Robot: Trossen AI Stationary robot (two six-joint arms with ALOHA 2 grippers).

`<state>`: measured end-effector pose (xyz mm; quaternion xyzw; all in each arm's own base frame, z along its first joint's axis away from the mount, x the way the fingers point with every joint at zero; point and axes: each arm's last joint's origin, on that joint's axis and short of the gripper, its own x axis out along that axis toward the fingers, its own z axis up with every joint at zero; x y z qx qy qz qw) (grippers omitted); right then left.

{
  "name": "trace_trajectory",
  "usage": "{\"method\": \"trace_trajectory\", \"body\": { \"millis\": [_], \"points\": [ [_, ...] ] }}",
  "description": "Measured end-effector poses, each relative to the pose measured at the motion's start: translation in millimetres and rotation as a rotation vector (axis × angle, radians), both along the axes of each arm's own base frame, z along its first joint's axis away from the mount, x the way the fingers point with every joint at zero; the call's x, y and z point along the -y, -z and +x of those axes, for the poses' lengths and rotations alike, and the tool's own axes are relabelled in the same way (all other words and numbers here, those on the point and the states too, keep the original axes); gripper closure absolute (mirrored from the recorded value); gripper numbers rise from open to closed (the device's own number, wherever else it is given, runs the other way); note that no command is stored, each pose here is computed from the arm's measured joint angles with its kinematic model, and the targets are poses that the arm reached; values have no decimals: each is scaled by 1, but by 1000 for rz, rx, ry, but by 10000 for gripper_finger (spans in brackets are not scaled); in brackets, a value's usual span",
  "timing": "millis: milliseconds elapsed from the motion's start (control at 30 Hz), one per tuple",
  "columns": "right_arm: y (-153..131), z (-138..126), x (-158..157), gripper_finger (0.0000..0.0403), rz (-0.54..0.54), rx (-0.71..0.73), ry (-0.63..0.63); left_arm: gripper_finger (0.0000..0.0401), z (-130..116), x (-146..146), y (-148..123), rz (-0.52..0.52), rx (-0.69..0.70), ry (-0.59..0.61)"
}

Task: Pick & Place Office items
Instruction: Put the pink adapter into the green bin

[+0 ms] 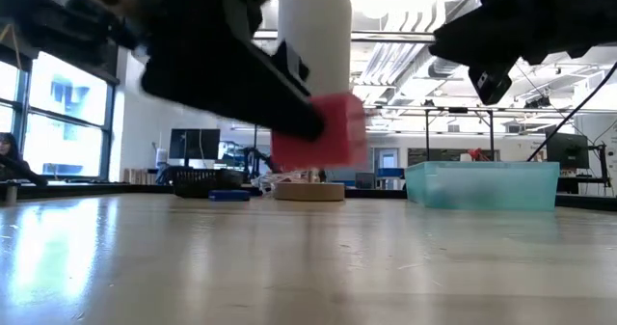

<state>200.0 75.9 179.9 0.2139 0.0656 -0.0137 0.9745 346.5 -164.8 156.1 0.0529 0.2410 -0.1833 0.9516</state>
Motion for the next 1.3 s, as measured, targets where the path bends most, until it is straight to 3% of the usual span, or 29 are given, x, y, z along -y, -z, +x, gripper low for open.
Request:
{"method": "trace_trajectory", "body": {
  "millis": [267,567,700,933,1033,1167,1300],
  "points": [
    [-3,0,-5,333,92,21,-146,257,-16,1,-42,245,163,-188],
    [4,5,-11,318,112,32,-168,257,-22,8,-48,259,176,-200],
    [11,12,-11,266,164,39,-150,257,-23,7,-47,260,167,-211],
    [20,22,-4,131,265,47,-191,257,-22,5,-48,309,180,-250],
    [20,29,-4,86,286,51,-196,257,-21,4,-51,346,197,-331],
    [17,46,-11,51,282,53,-197,257,-18,0,-55,338,211,-416],
    [15,65,-18,41,284,58,-207,257,-15,-6,-57,302,212,-486]
  ]
}}
